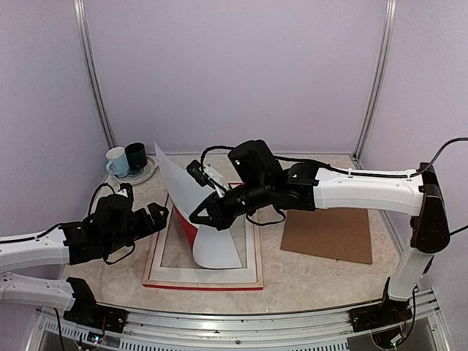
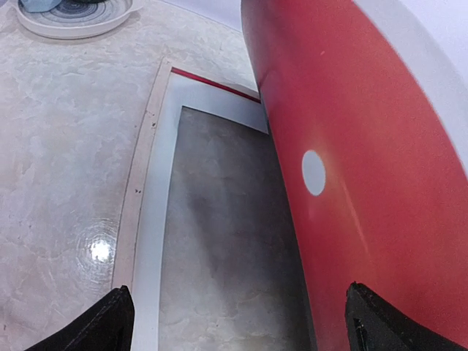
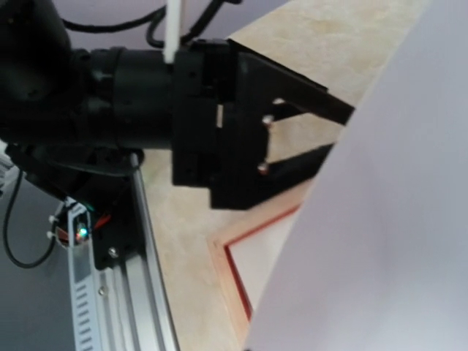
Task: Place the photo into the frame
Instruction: Place the photo on the mat board.
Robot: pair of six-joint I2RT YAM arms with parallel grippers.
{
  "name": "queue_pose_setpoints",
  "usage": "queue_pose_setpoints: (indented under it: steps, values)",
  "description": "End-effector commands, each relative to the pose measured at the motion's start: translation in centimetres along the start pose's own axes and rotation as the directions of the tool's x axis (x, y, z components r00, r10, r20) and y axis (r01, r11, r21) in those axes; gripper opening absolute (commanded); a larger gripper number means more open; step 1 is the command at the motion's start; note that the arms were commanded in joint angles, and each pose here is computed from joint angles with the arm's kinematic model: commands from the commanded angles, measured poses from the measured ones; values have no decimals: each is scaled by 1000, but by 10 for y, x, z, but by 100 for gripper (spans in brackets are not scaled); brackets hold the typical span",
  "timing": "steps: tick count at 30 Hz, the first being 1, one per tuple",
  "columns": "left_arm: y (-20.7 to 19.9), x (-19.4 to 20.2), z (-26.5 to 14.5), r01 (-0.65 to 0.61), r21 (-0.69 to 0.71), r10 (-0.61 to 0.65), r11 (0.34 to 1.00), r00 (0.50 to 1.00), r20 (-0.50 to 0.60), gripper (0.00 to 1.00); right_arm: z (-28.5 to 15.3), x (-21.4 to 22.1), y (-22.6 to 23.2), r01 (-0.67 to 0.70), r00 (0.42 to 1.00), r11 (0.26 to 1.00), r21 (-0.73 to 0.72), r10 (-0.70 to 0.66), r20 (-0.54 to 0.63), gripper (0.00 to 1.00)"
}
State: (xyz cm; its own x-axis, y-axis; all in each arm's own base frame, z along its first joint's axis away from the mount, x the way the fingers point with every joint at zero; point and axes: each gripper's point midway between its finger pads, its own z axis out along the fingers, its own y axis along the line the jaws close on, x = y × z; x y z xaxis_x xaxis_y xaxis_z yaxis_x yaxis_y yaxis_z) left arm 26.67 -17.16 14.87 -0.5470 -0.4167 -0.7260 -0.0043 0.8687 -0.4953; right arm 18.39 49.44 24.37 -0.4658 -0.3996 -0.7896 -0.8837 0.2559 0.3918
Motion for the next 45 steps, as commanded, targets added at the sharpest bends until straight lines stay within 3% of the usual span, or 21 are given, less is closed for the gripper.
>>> queue_pose_setpoints:
  steps: [1, 8, 11, 17, 24, 34, 45]
  values:
    - [23, 4, -3, 37, -43, -38, 998, 999, -8, 99, 20, -11, 17, 0, 1000, 997, -74, 1, 14, 6]
    - [52, 11, -4, 106, -67, -107, 992, 994, -13, 99, 47, 2, 12, -27, 999, 995, -94, 24, -30, 10]
    - [64, 15, -4, 127, -89, -128, 988, 992, -13, 99, 52, 8, 9, -39, 998, 995, -90, 35, -44, 16]
    - [81, 13, -12, 165, -128, -162, 978, 986, 32, 99, 48, 13, -5, -50, 998, 998, -32, 48, -49, 40]
    - [91, 18, -9, 181, -139, -178, 974, 983, 34, 99, 26, 15, -57, -144, 989, 987, 78, 146, -24, 69]
    - [97, -3, 29, 222, -71, -224, 972, 974, -16, 99, 18, 24, -131, -268, 961, 946, 186, 275, -16, 73]
    - [99, -6, 71, 241, 23, -238, 970, 967, -91, 99, 9, 49, -153, -328, 940, 924, 195, 339, -26, 73]
